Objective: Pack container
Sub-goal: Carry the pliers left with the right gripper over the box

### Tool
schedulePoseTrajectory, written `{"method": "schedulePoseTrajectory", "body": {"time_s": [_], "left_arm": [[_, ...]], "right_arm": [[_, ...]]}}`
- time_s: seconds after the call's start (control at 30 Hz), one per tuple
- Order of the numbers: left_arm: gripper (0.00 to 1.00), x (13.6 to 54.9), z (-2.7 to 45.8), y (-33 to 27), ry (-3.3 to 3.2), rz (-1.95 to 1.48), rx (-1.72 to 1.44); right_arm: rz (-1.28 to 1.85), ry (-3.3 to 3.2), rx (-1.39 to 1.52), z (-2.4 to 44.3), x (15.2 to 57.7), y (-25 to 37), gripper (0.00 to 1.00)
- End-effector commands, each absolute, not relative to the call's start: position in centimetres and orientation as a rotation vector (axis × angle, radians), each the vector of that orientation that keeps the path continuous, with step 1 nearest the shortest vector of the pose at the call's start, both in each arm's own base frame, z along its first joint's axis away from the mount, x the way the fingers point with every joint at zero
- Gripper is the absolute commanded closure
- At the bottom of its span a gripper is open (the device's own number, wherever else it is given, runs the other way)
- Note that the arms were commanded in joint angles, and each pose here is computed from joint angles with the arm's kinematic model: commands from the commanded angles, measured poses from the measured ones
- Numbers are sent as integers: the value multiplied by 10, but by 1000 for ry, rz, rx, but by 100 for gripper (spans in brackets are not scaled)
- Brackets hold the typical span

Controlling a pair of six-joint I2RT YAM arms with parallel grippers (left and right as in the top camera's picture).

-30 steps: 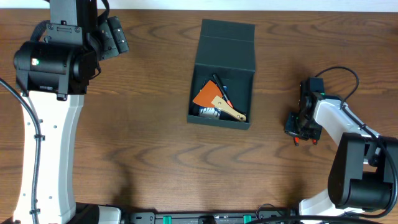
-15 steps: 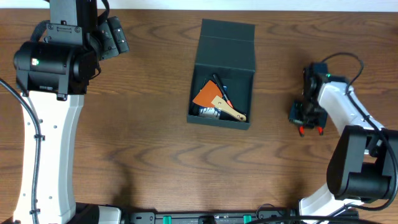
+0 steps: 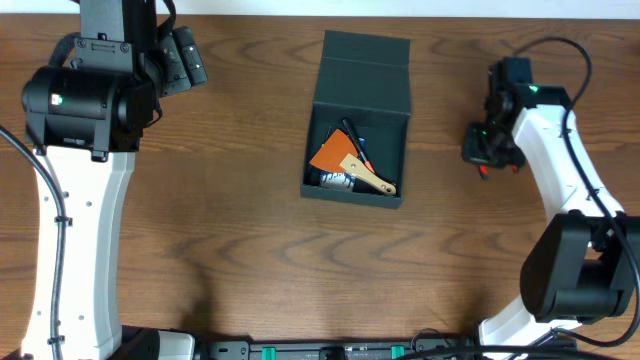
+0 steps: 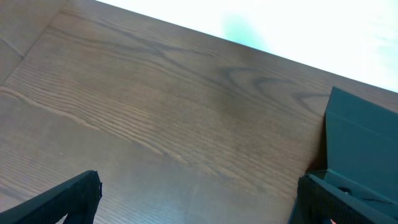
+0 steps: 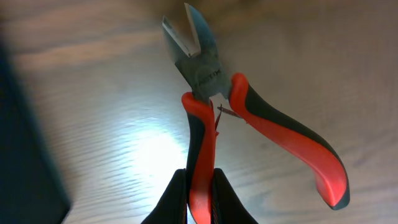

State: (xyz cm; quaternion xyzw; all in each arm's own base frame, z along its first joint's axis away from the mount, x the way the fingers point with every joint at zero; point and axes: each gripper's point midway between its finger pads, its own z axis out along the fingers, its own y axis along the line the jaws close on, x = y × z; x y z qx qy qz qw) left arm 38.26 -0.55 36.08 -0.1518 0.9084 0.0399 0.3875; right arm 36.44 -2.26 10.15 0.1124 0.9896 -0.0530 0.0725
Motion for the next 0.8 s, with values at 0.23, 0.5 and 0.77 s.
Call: {"method": "schedulePoseTrajectory", "body": {"time_s": [0.23, 0.5, 0.77], "left_arm": [[2, 381, 365, -1, 2299, 114, -400], [1, 381, 365, -1, 2299, 114, -400], [1, 381, 365, -1, 2299, 114, -400]], "right_arm": [[-68, 2860, -176, 152, 388, 82, 99], [-34, 2777, -520, 159, 374, 157, 99], [-26, 2721, -693, 159, 365, 187, 99]]}}
